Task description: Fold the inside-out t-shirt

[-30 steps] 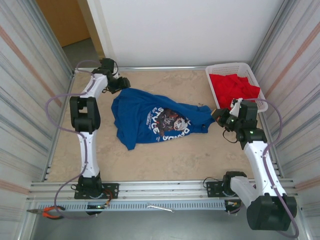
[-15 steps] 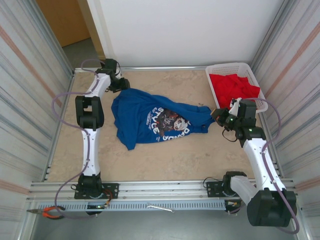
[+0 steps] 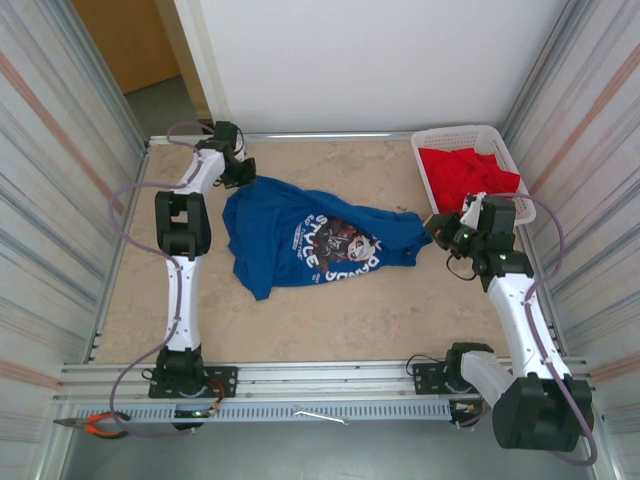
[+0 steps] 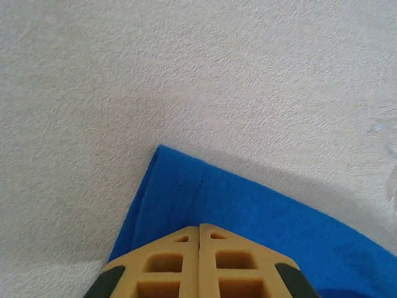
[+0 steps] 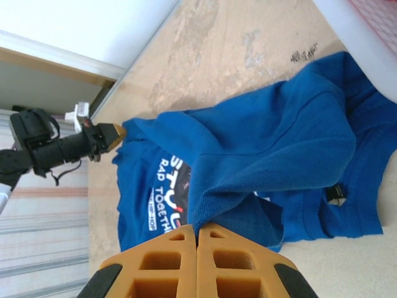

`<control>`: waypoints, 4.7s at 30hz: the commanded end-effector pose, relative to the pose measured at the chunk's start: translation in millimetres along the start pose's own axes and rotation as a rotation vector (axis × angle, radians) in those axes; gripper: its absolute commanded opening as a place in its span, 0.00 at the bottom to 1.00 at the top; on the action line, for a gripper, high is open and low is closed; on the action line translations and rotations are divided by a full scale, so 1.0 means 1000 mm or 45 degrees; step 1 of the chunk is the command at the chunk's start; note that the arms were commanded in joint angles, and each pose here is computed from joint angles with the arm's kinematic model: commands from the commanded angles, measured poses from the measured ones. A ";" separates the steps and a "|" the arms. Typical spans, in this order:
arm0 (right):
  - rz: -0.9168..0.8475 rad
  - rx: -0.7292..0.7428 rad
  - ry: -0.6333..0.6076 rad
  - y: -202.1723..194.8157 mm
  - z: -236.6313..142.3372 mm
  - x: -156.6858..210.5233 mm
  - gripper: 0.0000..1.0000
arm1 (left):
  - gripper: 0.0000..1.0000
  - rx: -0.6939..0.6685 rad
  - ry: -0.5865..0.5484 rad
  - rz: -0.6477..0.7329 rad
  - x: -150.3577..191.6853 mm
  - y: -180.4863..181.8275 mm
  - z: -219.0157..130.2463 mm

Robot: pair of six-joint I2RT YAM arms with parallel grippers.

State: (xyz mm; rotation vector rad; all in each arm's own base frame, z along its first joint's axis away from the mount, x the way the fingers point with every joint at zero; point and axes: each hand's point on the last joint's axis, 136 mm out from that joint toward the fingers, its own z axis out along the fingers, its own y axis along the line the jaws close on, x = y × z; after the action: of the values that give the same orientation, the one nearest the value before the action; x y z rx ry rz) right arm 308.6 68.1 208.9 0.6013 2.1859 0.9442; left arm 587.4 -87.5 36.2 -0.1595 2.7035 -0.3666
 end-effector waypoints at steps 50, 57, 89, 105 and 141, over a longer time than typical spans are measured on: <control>0.048 -0.107 -0.039 0.014 -0.003 -0.041 0.00 | 0.65 -0.200 -0.177 0.590 -0.004 -0.091 0.027; 0.044 -0.105 -0.046 0.016 -0.005 -0.042 0.00 | 0.60 -0.163 -0.108 0.568 0.008 -0.090 0.044; 0.038 -0.351 -0.344 0.098 -0.069 -0.170 0.00 | 0.00 0.436 -0.765 0.180 -0.086 -0.133 -0.304; 0.057 -0.578 -0.461 0.164 -0.131 -0.185 0.00 | 0.00 0.575 -1.009 0.032 -0.026 -0.090 -0.440; -0.187 -0.879 -0.591 0.299 -0.227 -0.179 0.00 | 0.00 0.697 -1.026 -0.146 -0.001 -0.096 -0.499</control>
State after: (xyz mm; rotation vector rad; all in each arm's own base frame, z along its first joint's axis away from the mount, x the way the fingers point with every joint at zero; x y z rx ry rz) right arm 263.3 44.4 651.5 0.2344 1.2894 1.2685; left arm 353.5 -71.8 547.4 -0.1803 1.6351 -0.8816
